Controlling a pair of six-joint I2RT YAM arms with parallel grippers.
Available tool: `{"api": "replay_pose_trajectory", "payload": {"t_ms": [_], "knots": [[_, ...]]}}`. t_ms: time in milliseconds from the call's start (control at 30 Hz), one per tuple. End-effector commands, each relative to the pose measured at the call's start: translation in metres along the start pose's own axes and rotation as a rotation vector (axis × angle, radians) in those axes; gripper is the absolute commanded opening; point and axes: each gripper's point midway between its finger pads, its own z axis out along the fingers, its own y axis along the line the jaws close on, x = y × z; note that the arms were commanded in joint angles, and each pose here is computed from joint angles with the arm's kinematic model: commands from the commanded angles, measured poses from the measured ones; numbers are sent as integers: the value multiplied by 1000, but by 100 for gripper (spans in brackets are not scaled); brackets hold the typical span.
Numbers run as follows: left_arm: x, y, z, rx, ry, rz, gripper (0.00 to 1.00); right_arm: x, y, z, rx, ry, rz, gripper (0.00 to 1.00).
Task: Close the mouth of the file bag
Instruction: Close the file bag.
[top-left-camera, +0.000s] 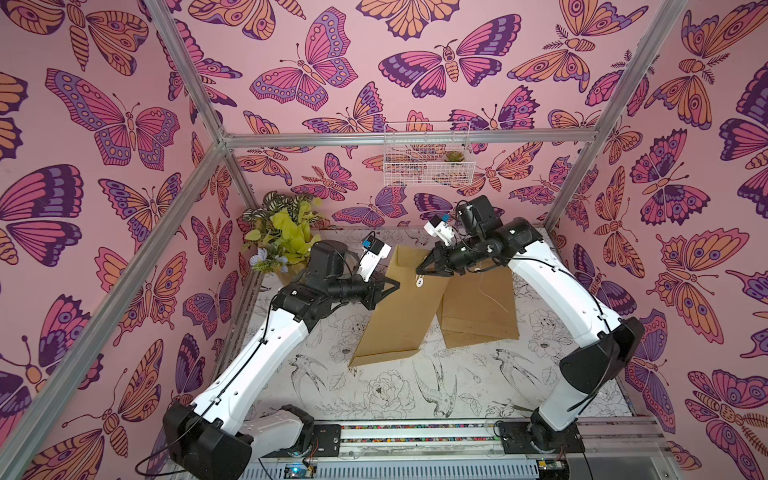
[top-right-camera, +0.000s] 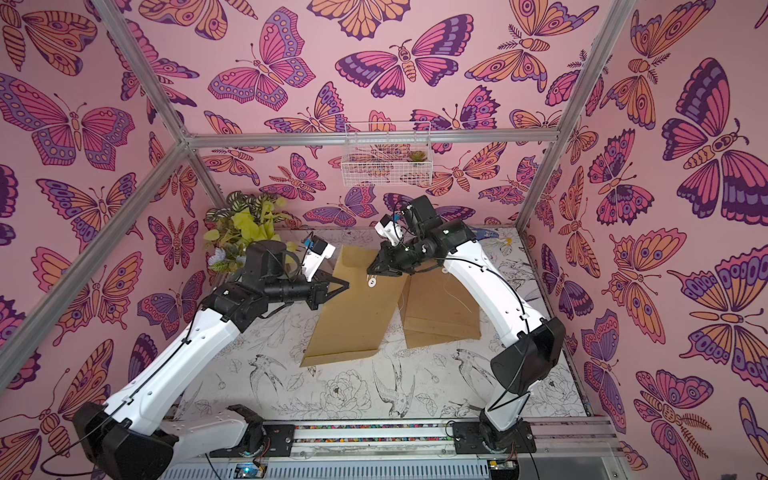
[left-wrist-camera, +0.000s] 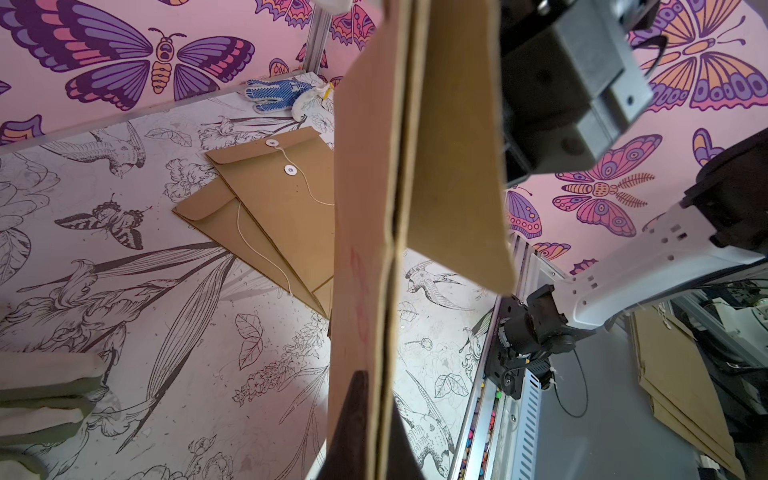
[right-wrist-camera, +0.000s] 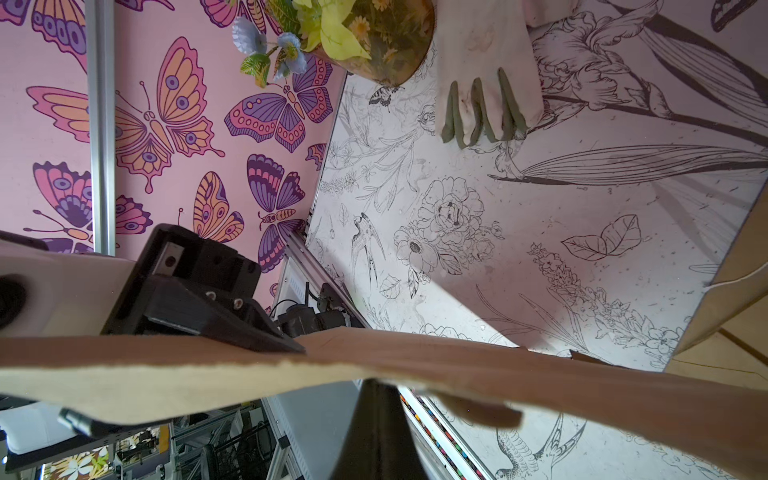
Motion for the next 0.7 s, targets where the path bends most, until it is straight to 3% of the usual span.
{"api": "replay_pose_trajectory", "payload": {"t_ms": [0,667], "knots": [[2,-5,3,21,20,-26,0,3,2,-4,14,-27,-19,1],[-4,-8,-4,20,-7,-36,0,6,-29,-2,125,-54,-10,12]]}}
